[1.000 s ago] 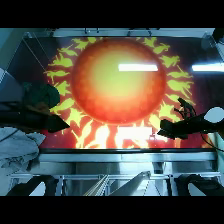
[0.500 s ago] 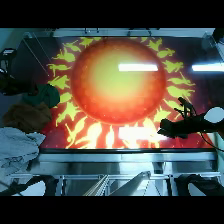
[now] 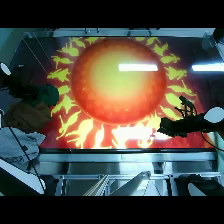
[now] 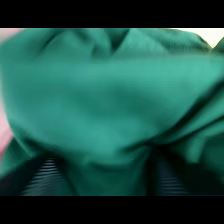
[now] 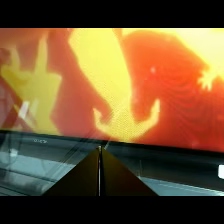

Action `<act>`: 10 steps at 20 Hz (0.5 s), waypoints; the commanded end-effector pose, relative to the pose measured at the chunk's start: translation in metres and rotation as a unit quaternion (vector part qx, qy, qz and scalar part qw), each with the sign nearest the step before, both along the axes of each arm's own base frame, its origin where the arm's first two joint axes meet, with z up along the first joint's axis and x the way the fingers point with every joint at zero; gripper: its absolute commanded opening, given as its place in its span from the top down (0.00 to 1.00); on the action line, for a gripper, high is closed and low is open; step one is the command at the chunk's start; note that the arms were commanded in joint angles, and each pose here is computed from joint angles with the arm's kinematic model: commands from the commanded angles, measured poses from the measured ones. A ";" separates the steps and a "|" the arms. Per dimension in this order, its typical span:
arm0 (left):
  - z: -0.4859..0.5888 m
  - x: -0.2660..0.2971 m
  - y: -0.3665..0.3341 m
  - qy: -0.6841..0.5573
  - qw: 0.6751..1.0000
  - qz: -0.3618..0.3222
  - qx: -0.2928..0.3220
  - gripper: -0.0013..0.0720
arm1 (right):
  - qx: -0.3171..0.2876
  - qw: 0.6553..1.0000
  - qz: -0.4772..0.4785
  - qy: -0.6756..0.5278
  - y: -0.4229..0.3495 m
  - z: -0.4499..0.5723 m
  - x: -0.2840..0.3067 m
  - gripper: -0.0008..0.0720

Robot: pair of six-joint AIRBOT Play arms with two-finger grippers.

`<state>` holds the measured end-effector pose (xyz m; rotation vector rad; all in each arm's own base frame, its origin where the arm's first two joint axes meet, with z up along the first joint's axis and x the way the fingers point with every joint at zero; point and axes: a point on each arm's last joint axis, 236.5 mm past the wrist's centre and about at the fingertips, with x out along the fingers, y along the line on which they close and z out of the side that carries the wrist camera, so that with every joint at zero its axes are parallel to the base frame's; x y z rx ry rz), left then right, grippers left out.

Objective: Fold the shirts.

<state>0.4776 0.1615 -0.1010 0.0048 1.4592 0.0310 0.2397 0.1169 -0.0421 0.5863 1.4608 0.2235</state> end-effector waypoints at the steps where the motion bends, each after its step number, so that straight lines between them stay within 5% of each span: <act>1: -0.022 0.013 -0.039 0.017 0.996 -0.020 -0.087 0.98 | -0.001 1.000 -0.003 -0.005 0.000 0.000 0.003 0.97; 4: 0.036 0.046 -0.116 -0.045 0.972 -0.045 -0.225 0.96 | -0.001 1.000 -0.002 -0.005 0.000 0.000 0.003 0.97; 8: 0.209 0.051 -0.256 -0.181 0.859 -0.155 -0.452 0.96 | -0.001 1.000 -0.003 -0.005 0.000 0.000 0.002 0.97; 10: 0.268 0.021 -0.305 -0.200 0.821 -0.210 -0.492 0.96 | 0.001 1.000 0.002 0.003 0.001 0.000 -0.002 0.97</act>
